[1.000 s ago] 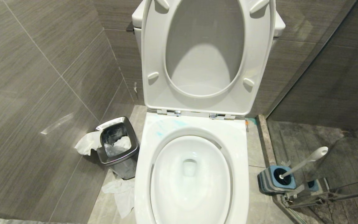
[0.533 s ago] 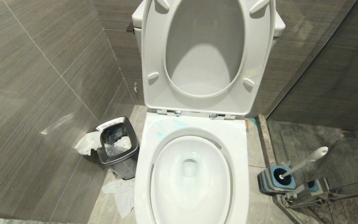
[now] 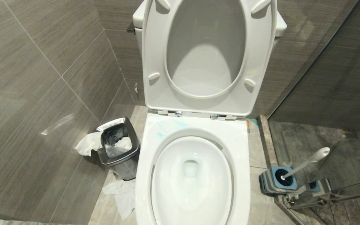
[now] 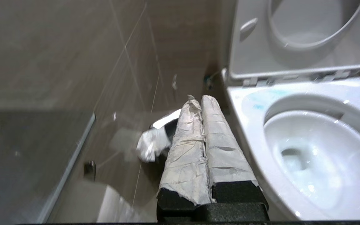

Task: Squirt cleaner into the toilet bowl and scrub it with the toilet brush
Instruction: Pour in the cleaning agent

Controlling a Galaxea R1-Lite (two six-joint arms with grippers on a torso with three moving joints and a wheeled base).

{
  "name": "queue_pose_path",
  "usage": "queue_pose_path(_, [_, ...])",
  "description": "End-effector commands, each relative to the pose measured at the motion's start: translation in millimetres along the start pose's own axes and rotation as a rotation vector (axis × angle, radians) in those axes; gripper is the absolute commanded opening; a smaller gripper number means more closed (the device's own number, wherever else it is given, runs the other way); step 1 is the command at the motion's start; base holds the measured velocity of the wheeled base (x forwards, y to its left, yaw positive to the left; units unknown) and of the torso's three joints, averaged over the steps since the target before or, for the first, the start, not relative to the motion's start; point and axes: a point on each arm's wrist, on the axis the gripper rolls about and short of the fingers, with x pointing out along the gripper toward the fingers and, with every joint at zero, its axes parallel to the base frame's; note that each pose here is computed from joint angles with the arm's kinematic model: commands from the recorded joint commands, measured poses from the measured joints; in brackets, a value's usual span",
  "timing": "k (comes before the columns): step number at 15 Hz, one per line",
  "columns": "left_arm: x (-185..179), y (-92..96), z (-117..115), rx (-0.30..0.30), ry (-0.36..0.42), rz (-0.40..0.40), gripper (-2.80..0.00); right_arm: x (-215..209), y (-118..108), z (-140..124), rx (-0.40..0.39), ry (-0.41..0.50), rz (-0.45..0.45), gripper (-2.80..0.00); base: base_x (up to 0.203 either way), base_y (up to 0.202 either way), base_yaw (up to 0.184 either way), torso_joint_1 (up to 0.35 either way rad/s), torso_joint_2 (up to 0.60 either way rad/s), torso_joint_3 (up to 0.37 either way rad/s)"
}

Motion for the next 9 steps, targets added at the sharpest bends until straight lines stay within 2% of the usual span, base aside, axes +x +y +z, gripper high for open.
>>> queue_pose_path(1, [3.2,-2.1,-32.1,0.0,0.068,0.023,-2.8,0.0,0.0,-0.1,0.0,0.001,0.001,-2.8,0.0,0.0,0.0,0.0,0.0,0.0])
queue_pose_path(2, [3.1,-2.3,-36.5,0.0,0.089,0.032,-2.8,0.0,0.0,-0.1,0.0,0.0,0.001,-2.8,0.0,0.0,0.0,0.0,0.0,0.0])
queue_pose_path(5, [0.9,-3.2,-50.0,-0.006,0.229,0.044,-2.8,0.0,0.0,-0.1,0.0,0.001,0.001,-2.8,0.0,0.0,0.0,0.0,0.0,0.0])
queue_pose_path(9, [-2.7,-4.7,-62.3,-0.011,0.354,0.028,-2.8,0.0,0.0,-0.1,0.0,0.001,0.001,-2.8,0.0,0.0,0.0,0.0,0.0,0.0])
